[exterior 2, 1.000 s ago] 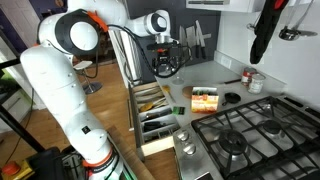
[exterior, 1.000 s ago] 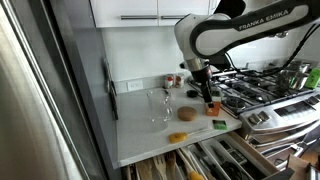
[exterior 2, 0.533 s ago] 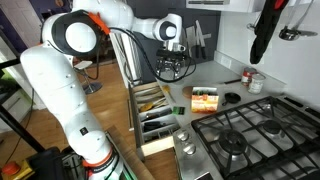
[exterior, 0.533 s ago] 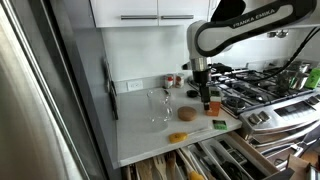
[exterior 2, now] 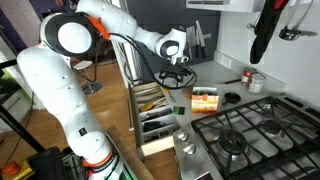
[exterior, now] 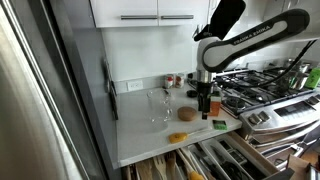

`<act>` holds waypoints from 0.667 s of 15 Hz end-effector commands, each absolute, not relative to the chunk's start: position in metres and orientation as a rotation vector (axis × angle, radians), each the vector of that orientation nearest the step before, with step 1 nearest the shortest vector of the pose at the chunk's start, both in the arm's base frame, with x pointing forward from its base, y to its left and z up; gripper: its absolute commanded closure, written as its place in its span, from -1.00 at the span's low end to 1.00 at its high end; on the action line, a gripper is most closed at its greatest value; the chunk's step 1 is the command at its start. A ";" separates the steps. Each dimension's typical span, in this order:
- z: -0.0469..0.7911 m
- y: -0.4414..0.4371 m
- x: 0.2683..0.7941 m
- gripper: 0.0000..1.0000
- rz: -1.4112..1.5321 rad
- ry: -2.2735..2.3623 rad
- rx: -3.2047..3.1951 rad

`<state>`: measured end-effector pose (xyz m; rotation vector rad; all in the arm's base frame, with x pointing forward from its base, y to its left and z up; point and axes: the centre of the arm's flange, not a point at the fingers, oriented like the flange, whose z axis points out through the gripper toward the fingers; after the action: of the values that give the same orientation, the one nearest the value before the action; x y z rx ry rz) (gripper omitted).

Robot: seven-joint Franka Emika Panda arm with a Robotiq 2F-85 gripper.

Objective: Pick up the orange and white spatula and put it in the clear jar

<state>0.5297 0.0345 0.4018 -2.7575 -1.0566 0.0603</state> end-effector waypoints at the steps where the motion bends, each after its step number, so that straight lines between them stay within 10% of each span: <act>1: 0.400 0.034 0.529 -1.00 0.064 -1.052 -2.759; 10: 0.353 0.033 0.509 -1.00 -0.088 -1.327 -2.608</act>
<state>0.5249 0.0359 0.3750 -2.6664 -1.2561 0.0083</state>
